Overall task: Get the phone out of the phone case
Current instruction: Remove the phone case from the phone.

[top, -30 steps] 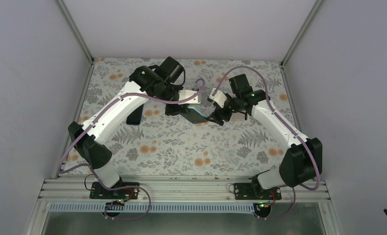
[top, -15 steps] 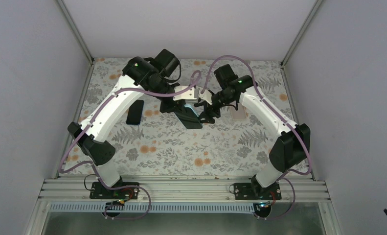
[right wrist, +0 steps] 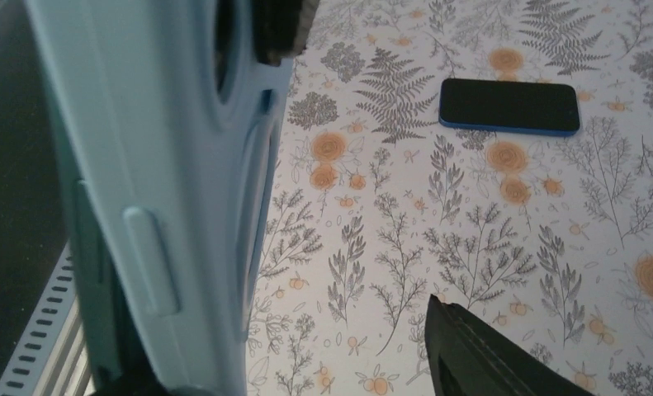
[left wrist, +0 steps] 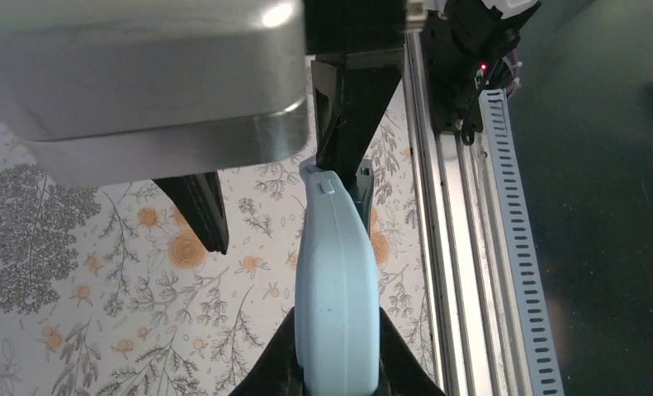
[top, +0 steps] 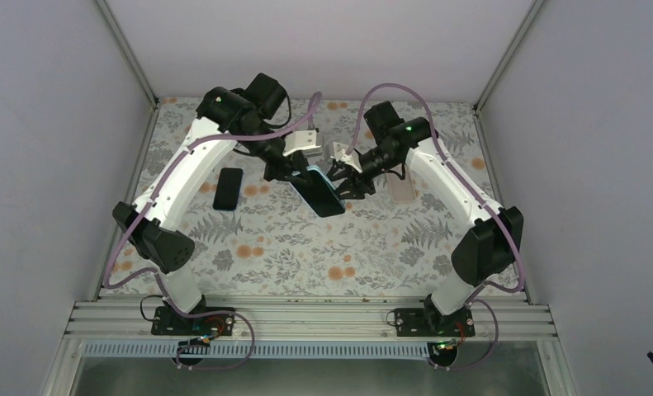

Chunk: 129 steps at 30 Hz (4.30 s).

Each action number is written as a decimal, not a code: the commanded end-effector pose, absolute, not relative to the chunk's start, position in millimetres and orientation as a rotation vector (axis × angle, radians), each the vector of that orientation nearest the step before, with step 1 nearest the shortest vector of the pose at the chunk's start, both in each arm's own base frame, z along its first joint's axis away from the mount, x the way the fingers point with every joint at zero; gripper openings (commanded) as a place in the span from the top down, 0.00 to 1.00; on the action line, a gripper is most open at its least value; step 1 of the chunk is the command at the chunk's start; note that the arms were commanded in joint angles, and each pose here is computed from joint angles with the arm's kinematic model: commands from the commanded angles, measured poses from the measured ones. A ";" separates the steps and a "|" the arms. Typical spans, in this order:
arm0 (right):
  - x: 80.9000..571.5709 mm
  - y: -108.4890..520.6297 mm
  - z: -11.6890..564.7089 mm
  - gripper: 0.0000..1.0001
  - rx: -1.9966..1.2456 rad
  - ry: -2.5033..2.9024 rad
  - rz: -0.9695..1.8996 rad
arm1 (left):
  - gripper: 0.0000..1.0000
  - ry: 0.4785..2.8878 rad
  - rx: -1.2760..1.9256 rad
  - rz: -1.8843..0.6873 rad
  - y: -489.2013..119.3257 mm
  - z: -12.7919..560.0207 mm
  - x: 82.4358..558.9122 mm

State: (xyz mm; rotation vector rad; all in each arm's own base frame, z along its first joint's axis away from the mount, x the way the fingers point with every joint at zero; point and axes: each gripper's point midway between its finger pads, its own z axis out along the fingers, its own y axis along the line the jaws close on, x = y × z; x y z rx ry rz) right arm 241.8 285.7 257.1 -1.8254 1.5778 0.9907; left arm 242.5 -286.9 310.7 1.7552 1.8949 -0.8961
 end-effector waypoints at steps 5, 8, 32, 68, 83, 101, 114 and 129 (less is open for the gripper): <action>152.6 316.7 355.9 0.94 -1.720 1.207 1.560 | 0.86 1.403 1.495 -0.464 -339.3 374.6 384.9; 160.1 311.4 360.8 0.97 -1.687 1.245 1.508 | 0.69 1.417 1.524 -0.472 -335.7 375.1 377.2; 388.5 228.8 401.1 0.97 -0.498 1.787 0.903 | 0.00 1.219 1.093 0.167 -208.1 538.9 309.2; 470.2 271.1 408.8 0.97 -0.334 1.828 0.788 | 0.03 1.238 0.989 -0.001 -308.6 393.0 426.3; 445.2 291.2 416.5 0.97 -0.440 1.806 0.906 | 0.04 1.315 0.888 0.097 -295.8 394.1 458.3; 426.7 287.1 444.0 0.97 -0.439 1.745 0.909 | 0.28 1.365 0.563 0.258 -234.7 394.7 469.5; 377.0 327.0 417.7 0.97 -0.685 1.775 1.219 | 0.39 1.164 0.291 0.450 -198.7 461.2 472.8; 329.6 363.4 384.9 0.97 -0.944 1.781 1.354 | 0.79 1.045 0.324 0.527 -214.4 483.3 464.0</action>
